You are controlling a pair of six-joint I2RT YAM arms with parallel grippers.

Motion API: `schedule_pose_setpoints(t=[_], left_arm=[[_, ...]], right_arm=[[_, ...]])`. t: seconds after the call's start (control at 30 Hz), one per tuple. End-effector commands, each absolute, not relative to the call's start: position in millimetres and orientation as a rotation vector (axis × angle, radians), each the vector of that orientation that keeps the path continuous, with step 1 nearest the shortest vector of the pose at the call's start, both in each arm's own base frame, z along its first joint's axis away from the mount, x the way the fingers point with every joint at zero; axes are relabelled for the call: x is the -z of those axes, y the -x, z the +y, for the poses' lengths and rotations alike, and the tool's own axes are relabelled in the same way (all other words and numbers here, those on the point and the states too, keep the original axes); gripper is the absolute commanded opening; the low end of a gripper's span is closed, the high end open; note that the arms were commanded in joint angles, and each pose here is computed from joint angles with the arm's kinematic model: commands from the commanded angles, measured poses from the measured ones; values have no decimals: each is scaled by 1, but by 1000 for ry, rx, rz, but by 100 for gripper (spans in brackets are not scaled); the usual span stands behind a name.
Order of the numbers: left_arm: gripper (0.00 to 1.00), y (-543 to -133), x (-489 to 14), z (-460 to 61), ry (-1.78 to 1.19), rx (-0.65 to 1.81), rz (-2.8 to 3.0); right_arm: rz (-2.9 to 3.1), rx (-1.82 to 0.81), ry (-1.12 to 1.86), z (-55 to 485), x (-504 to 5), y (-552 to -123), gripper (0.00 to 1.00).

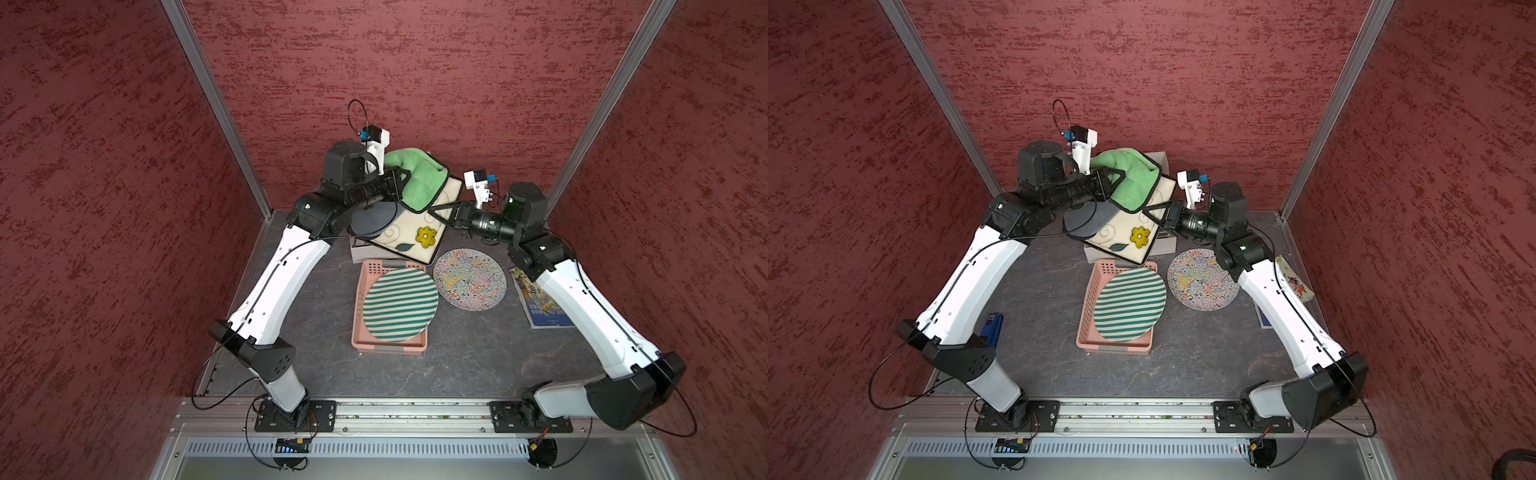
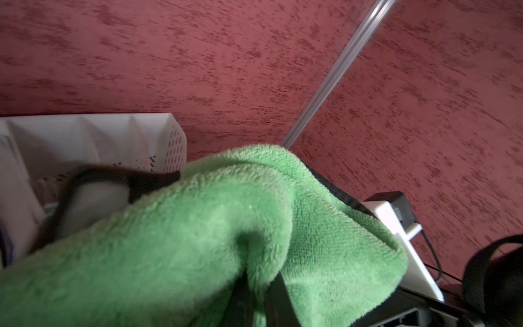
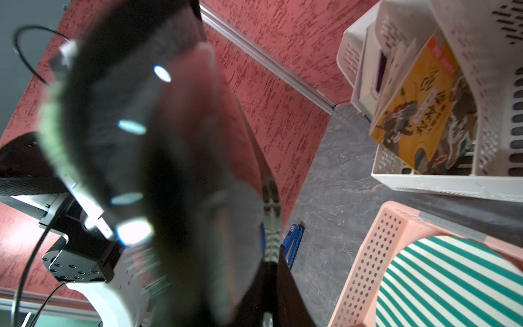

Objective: Wipe the wet plate dry
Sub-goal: Wipe the plate with towel.

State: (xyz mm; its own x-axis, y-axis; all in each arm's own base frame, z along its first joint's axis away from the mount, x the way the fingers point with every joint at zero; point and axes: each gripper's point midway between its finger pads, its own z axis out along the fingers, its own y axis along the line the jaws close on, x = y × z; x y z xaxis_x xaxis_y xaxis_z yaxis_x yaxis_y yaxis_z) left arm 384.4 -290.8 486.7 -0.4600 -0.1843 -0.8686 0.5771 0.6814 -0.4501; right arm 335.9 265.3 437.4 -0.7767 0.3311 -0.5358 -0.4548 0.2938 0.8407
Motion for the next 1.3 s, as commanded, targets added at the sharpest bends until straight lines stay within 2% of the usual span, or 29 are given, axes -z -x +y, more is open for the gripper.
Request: schedule_pose_setpoints(t=[0.0, 0.13, 0.27, 0.47, 0.57, 0.73, 0.83, 1.0, 1.27], left_arm=[[0, -357, -452, -331, -514, 1007, 1939], [0, -349, -431, -321, -430, 1041, 1967], [0, -369, -419, -264, -159, 936, 2003], [0, -388, -463, -226, -103, 901, 1870], [0, -396, -474, -227, -140, 877, 1872], [0, -374, -479, -285, -384, 1120, 1850], [0, -361, -487, -297, -391, 1249, 1803], [0, -356, -519, -255, -165, 1385, 1634], [0, -355, -584, -202, 52, 1542, 1364]], right_arm=[[1478, -1519, 242, 238, -563, -323, 0], [1344, -1513, 69, 201, -606, -351, 0], [1300, -1591, 146, 208, -620, -335, 0], [1538, -1660, 320, 276, -545, -296, 0], [1581, -1679, 320, 286, -522, -286, 0], [1545, -1571, 294, 272, -547, -301, 0], [1507, -1537, 178, 244, -574, -330, 0], [1382, -1557, 12, 189, -606, -352, 0], [1171, -1878, 29, 188, -624, -332, 0]])
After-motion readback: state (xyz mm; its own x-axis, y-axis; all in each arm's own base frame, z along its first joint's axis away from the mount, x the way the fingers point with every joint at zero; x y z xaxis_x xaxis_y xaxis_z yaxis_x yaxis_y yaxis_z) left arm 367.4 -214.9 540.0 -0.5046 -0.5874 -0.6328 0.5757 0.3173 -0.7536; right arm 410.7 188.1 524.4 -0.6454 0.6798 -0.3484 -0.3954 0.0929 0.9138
